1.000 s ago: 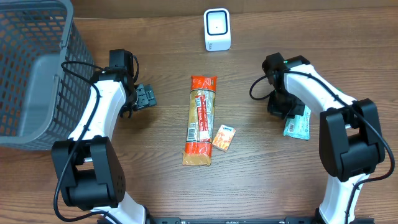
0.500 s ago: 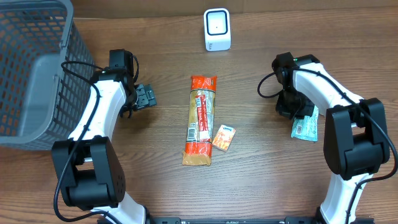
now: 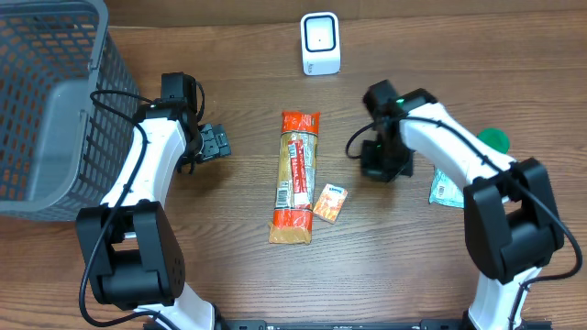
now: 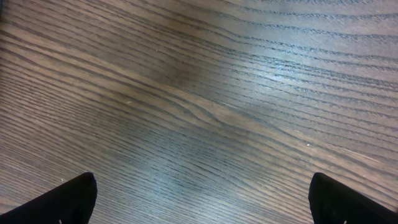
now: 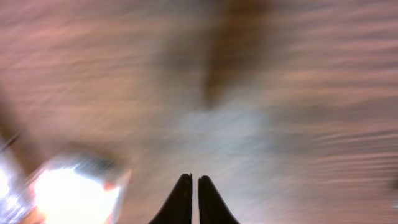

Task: Scan the item barcode
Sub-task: 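Release the wipes pack near the jar and raise the right gripper, then move the right gripper left over the orange Kleenex pack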

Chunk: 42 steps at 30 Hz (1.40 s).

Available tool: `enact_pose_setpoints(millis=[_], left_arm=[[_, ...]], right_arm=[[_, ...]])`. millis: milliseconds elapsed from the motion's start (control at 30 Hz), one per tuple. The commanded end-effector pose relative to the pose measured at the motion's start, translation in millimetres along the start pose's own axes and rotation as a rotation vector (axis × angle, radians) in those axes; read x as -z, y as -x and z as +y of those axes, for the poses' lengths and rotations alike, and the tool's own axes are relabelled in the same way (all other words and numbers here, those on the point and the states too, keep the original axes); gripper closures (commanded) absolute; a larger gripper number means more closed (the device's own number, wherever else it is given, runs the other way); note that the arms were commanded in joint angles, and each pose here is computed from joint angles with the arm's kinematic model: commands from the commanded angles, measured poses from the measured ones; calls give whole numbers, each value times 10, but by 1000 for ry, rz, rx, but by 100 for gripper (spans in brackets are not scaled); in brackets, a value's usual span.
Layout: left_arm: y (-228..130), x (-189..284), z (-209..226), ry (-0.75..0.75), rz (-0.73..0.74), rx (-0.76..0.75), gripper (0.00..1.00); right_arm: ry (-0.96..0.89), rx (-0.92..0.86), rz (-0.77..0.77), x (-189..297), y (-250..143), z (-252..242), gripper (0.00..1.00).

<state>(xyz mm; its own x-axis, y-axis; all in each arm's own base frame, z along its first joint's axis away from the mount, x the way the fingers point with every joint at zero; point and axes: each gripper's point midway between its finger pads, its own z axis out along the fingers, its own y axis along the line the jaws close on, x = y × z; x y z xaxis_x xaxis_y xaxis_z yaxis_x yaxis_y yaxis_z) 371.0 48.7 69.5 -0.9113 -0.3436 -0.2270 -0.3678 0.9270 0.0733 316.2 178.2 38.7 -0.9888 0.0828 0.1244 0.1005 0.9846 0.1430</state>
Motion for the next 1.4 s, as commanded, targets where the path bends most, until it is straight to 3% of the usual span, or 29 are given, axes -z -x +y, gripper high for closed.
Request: enact_pose_setpoints(millis=[0, 367, 533, 733, 1367], left_arm=[[6, 10, 3, -8, -2, 1, 0], [6, 10, 3, -8, -2, 1, 0], [6, 10, 3, -8, -2, 1, 0], [6, 10, 3, -8, -2, 1, 0], [6, 10, 3, -8, -2, 1, 0]], right_arm=[[104, 45, 51, 139, -252, 280, 96], [20, 64, -73, 463, -495, 424, 94], [74, 52, -69, 205, -552, 546, 92], [123, 58, -77, -118, -575, 566, 96], [178, 23, -112, -191, -500, 722, 96]])
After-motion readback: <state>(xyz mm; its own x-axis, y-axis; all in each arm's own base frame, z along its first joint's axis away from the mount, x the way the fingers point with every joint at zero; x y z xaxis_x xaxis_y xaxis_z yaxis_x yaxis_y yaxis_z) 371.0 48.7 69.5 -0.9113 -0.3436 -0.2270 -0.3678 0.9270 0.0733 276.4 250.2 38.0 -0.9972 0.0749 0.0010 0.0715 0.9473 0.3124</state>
